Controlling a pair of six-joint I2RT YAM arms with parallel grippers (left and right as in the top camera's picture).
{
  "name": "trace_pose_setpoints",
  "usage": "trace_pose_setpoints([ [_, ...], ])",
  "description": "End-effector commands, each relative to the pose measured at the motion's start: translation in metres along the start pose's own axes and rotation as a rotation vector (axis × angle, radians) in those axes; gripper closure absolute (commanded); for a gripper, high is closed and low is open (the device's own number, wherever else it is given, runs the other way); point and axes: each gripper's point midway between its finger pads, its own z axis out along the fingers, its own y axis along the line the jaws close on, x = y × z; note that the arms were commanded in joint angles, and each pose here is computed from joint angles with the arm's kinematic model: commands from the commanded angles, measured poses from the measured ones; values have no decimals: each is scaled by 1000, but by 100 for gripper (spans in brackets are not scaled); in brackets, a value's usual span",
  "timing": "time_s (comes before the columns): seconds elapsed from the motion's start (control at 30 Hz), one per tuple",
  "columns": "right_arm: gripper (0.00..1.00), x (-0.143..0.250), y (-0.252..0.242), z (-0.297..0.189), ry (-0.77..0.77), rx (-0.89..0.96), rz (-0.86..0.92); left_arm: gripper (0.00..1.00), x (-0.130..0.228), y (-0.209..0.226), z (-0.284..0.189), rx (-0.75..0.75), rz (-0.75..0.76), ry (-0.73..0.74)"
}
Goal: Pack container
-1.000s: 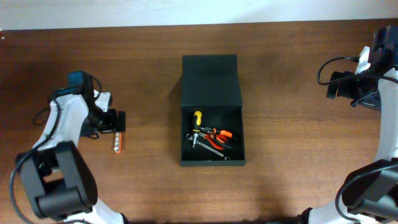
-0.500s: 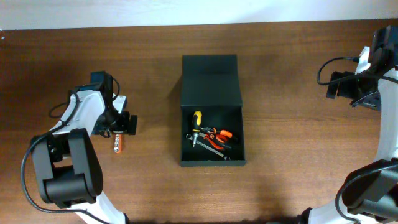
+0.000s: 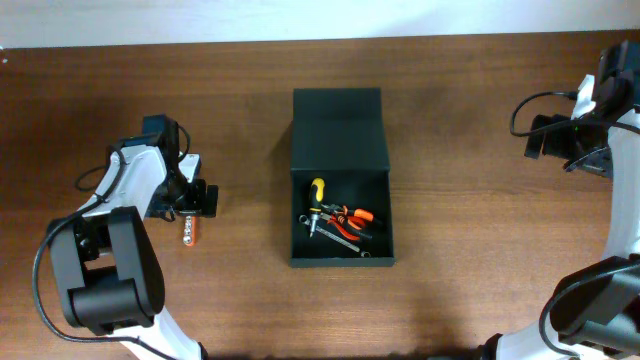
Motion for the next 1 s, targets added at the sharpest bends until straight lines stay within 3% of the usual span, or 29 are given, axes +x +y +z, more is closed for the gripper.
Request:
trace_pose_setpoints([
  [0.0, 1, 0, -1, -3, -9, -2, 12, 1, 5, -1, 12, 20, -19, 36],
  [0.23, 1, -1, -1, -3, -9, -2, 12, 1, 9, -8, 25, 59, -20, 73],
  [0.63, 1, 0, -1, -3, -9, -2, 12, 1, -5, -15, 25, 112, -25, 17],
  [0.97, 1, -1, -1, -3, -9, -2, 12, 1, -1, 1, 26, 125, -81, 17],
])
